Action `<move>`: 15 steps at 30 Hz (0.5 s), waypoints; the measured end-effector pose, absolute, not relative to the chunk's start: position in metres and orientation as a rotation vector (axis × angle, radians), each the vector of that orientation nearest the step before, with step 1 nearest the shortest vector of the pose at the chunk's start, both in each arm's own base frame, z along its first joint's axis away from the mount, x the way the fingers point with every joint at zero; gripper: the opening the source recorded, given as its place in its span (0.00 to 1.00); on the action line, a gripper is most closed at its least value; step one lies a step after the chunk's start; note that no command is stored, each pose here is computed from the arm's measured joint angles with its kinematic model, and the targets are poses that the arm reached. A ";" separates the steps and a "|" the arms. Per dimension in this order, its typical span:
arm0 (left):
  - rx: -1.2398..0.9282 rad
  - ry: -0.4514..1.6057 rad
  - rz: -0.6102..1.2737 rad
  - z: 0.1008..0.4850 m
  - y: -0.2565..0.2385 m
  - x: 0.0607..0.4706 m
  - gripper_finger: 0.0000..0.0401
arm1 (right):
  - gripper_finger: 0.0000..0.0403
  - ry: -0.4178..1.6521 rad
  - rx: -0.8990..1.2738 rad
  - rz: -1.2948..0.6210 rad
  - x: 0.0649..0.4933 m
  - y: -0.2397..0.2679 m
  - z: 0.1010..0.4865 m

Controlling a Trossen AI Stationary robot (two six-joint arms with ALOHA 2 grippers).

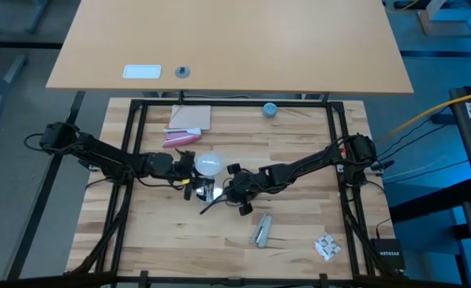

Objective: Screw lightbulb
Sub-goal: Remove the lightbulb from the lamp

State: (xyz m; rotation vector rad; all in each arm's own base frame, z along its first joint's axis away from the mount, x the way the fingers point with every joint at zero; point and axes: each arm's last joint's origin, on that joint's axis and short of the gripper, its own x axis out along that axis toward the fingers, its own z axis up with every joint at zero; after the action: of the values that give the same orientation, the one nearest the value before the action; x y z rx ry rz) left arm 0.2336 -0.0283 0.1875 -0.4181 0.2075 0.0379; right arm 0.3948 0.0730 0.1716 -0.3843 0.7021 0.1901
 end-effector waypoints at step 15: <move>-0.404 0.225 0.159 0.184 -0.025 0.232 0.37 | 0.03 0.604 -0.261 0.187 0.400 0.080 0.179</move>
State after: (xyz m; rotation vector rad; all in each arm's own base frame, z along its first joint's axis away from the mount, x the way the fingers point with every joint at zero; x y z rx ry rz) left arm 0.2324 -0.0250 0.1838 -0.4042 0.2253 0.1594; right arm 0.3997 0.0802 0.1787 -0.2609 0.6039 0.1871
